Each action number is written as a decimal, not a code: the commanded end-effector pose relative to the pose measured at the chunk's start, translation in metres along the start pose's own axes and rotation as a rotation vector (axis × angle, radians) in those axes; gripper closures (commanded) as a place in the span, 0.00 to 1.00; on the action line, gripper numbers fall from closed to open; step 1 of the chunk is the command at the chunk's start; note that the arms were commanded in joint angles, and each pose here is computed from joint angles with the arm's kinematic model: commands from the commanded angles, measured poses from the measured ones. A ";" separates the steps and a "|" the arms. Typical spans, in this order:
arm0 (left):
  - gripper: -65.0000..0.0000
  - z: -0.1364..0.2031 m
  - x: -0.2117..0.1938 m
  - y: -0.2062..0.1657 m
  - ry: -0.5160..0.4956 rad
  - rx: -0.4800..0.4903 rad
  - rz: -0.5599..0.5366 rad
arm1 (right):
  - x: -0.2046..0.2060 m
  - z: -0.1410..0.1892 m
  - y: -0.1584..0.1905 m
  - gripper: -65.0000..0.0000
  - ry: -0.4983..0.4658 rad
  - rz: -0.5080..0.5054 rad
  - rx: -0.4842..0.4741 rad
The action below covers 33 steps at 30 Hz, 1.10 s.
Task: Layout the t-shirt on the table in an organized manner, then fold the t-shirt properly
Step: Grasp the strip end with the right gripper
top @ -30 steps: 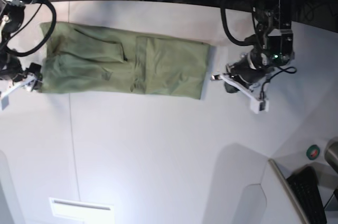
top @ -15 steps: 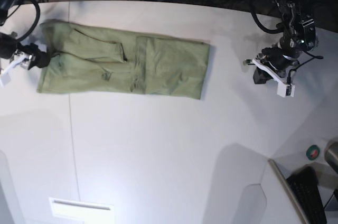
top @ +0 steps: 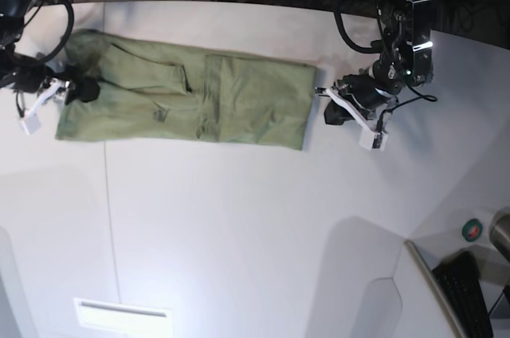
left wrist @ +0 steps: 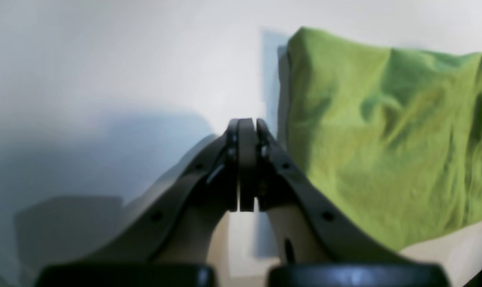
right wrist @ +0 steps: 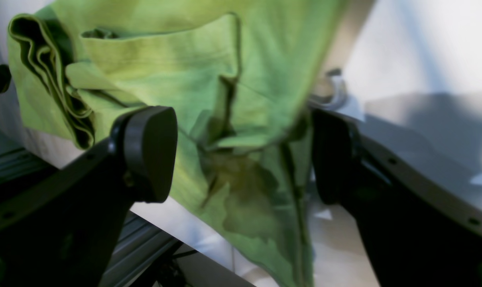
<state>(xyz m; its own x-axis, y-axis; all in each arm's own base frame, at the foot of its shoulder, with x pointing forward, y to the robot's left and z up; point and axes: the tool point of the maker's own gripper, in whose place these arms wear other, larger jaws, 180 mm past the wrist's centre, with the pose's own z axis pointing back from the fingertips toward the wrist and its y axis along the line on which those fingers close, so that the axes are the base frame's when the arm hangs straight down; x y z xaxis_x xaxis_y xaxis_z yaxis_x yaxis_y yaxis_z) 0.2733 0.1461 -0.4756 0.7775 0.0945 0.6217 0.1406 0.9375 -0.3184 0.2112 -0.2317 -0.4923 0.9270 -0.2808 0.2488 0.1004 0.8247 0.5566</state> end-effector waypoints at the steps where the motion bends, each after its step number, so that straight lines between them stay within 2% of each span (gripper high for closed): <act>1: 1.00 -0.001 0.015 -0.007 -0.048 -0.024 -0.005 | -0.016 -0.001 -0.002 0.25 0.084 0.017 -0.020; 11: 1.00 -0.004 0.012 -0.015 -0.046 -0.038 0.009 | -0.012 -0.006 0.002 0.26 0.055 0.011 -0.008; 15: 1.00 -0.003 0.012 -0.014 -0.045 -0.036 0.006 | -0.014 -0.007 0.003 0.43 0.064 0.013 -0.006; 17: 1.00 -0.003 0.013 -0.013 -0.047 -0.035 0.005 | -0.018 -0.006 0.003 0.47 0.090 0.014 -0.006; 28: 1.00 -0.003 0.014 -0.012 -0.048 -0.033 0.004 | -0.033 -0.011 0.011 0.47 0.162 0.012 0.013; 33: 1.00 -0.003 0.012 -0.012 -0.045 -0.032 0.005 | -0.024 -0.012 0.012 0.48 0.132 0.014 0.017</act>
<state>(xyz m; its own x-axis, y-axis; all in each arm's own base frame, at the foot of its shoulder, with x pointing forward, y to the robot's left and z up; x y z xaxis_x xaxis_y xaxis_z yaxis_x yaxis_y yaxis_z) 0.2727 0.1344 -0.4764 0.7788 0.1058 0.6183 0.1437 0.9294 -0.3400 0.1998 -0.2036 -0.4974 0.9590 -0.2245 0.1730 0.0795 0.7990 0.5961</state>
